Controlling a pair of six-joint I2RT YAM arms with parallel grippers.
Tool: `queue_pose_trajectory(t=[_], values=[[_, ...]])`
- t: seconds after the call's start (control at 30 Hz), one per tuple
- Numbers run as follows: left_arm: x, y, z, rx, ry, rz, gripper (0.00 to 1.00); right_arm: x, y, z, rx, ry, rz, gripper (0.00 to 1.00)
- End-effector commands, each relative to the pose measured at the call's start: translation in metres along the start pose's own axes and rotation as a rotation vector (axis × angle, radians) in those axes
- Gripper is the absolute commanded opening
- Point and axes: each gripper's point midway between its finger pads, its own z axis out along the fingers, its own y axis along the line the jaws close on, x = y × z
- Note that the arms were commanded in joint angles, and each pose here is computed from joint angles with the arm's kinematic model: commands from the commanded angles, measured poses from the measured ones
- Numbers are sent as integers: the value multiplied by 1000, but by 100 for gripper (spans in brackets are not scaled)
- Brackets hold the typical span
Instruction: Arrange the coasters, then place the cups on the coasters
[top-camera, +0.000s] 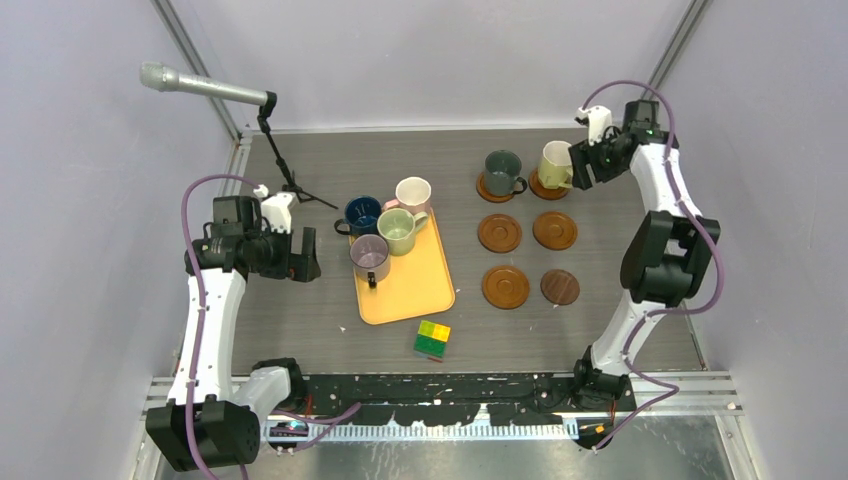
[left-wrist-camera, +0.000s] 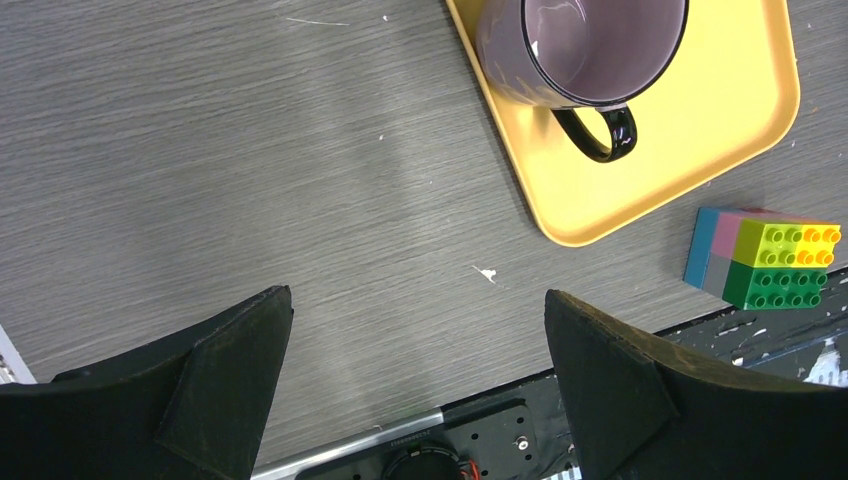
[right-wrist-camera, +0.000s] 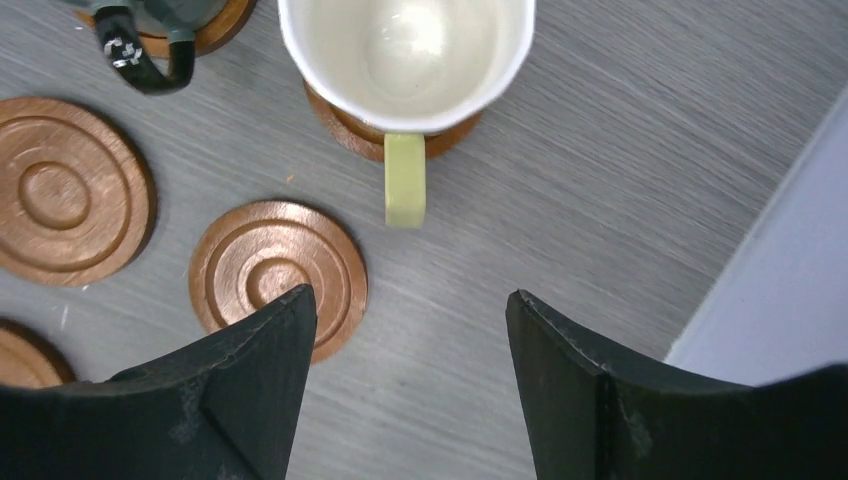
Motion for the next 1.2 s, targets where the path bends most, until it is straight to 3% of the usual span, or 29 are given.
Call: queue_pose_trajectory(t=[0.0,0.13,0.3,0.53,0.73,0.87,1.17], values=[[-10,-7,-6,27,-46,16,100,-27,16,-62,3,-95,-22,74],[-10,-9,-8,32,-57,15,100,-48,41,-90,-41,-152,28,74],[-9,-10,-10,29,-70,17,100,-81,107,-107,-102,-191,29,74],[-10,-1,-16,-37,-79,7,100,-112,247,-86,-242,-188,-28,74],[-11,14,-25,-136,-71,-3,100,-108,364,-63,-392,-117,-45,73],[-10,24,-28,-202,-63,-42,100,-98,430,-45,-372,-79,43,71],[-10,29,-39,-260,-90,-55,100,-73,522,-41,-261,-69,70,63]])
